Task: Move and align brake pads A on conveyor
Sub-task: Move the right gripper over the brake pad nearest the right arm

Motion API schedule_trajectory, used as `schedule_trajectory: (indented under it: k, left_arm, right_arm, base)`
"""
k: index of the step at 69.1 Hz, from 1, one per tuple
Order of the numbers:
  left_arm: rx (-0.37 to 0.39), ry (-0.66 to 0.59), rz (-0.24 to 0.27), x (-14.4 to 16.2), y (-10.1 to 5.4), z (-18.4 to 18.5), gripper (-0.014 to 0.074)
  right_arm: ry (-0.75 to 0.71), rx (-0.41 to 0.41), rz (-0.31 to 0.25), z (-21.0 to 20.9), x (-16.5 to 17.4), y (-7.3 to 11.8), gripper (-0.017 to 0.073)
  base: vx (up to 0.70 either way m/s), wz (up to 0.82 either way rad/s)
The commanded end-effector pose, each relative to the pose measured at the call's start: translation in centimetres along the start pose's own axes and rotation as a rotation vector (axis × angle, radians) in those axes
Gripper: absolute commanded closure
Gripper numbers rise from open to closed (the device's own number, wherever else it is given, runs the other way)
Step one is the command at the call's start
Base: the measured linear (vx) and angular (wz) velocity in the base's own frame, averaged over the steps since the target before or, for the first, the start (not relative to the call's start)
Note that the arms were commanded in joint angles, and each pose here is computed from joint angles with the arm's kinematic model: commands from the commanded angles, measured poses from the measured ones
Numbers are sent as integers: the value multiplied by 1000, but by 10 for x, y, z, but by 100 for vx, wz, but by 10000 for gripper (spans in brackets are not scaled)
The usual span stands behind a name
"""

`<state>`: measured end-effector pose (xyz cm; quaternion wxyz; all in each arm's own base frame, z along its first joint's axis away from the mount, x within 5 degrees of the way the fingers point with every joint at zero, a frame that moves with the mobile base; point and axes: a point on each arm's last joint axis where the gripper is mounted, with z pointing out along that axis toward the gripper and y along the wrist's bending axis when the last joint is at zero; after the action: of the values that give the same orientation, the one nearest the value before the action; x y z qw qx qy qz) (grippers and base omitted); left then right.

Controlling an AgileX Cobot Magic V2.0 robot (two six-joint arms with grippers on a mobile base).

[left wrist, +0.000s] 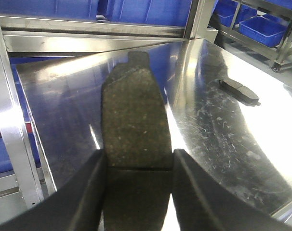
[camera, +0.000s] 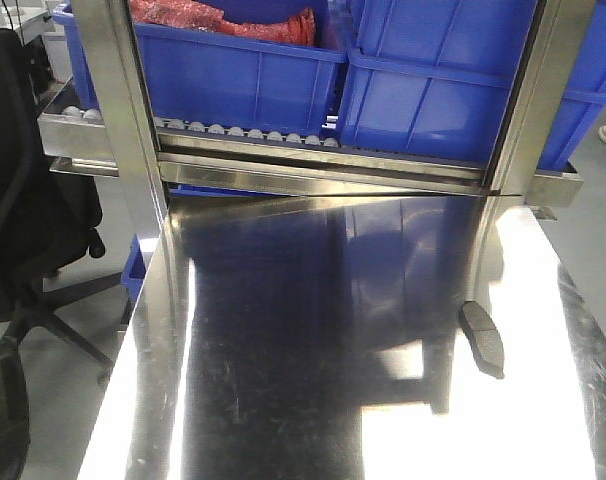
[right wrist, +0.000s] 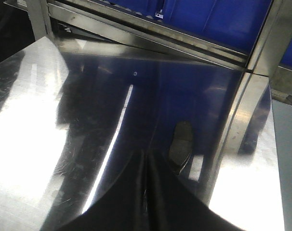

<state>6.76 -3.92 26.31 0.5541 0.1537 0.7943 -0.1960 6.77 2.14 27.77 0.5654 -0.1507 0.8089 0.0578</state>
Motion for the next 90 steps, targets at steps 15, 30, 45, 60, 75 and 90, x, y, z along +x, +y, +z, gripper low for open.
schedule_trajectory:
  k: [15,30,45,60,75,90]
  left_arm:
    - [33,-109,4,-17,-4,-3,464]
    - [33,-109,4,-17,-4,-3,464]
    - [33,-109,4,-17,-4,-3,464]
    - [33,-109,4,-17,-4,-3,464]
    - [33,-109,4,-17,-4,-3,464]
    - [33,-109,4,-17,-4,-3,464]
  right_arm:
    - [-99,27,-12,-3,-15,-3,251]
    - [-104,20,19,-3,-15,-2,-143]
    - [-53,36,304,21,-24,-8,-154]
    - [175,105,316,78,-55,-24,-144]
    - [382,169,333,133,-83,-45,-140]
    - [582,221,288,182,-92,-84,-132]
  base:
    - [0,0]
    - [0,0]
    - [0,0]
    - [0,0]
    - [0,0]
    - [0,0]
